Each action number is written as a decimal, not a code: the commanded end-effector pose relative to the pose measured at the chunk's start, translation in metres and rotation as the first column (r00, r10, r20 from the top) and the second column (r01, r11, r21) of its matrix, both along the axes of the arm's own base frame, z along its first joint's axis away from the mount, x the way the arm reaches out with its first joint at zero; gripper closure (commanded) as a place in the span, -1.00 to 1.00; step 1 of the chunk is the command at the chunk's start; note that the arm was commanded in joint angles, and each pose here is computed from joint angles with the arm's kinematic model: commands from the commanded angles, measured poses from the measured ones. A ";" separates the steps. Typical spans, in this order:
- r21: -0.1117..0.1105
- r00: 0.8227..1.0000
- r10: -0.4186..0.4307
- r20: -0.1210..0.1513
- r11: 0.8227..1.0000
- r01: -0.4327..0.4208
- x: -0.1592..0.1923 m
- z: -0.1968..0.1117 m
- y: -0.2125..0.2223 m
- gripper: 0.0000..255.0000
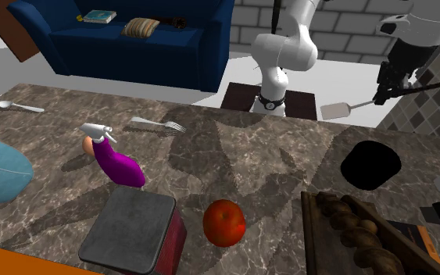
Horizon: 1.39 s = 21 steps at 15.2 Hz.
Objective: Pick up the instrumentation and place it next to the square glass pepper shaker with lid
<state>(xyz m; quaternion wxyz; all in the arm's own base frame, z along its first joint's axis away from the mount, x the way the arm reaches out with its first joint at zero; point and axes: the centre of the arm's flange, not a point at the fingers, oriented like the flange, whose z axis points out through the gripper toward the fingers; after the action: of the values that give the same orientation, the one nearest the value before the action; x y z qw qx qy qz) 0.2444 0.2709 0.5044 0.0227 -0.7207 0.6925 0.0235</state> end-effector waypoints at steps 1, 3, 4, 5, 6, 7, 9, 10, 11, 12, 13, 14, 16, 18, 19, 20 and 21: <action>0.001 1.000 -0.001 -0.001 1.000 0.001 -0.003 -0.001 0.025 1.00; 0.001 1.000 -0.001 -0.001 1.000 0.001 -0.004 -0.001 0.051 1.00; 0.001 1.000 -0.001 -0.001 1.000 0.001 -0.004 -0.001 0.064 1.00; 0.001 1.000 -0.001 -0.001 1.000 0.001 -0.005 -0.001 0.077 1.00; 0.001 1.000 -0.001 -0.001 1.000 0.001 -0.005 -0.001 0.091 1.00; 0.001 1.000 -0.001 -0.001 1.000 0.001 -0.006 -0.001 0.104 1.00; 0.001 1.000 -0.001 -0.001 1.000 0.001 -0.007 -0.001 0.130 1.00; 0.001 1.000 -0.001 -0.001 1.000 0.001 -0.007 -0.001 0.143 1.00; 0.001 1.000 -0.001 -0.001 1.000 0.001 -0.008 -0.001 0.157 1.00; 0.001 1.000 -0.001 -0.001 1.000 0.001 -0.008 0.000 0.170 1.00; 0.001 1.000 -0.001 -0.001 1.000 0.001 -0.009 0.000 0.183 1.00; 0.001 1.000 -0.001 -0.001 1.000 0.001 -0.009 0.000 0.196 1.00; 0.001 1.000 -0.001 -0.001 1.000 0.001 -0.010 0.000 0.224 1.00; 0.001 1.000 -0.001 -0.001 1.000 0.001 -0.010 -0.011 0.224 1.00; 0.001 1.000 -0.001 -0.001 1.000 0.001 -0.010 -0.016 0.224 1.00; 0.001 1.000 -0.001 -0.001 1.000 0.001 -0.010 -0.022 0.224 1.00; 0.001 1.000 -0.001 -0.001 1.000 0.001 -0.010 -0.027 0.224 1.00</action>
<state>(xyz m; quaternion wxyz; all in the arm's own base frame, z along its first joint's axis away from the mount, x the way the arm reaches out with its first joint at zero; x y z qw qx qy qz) 0.2335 0.4949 0.4831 0.0227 -0.7204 0.6928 0.0241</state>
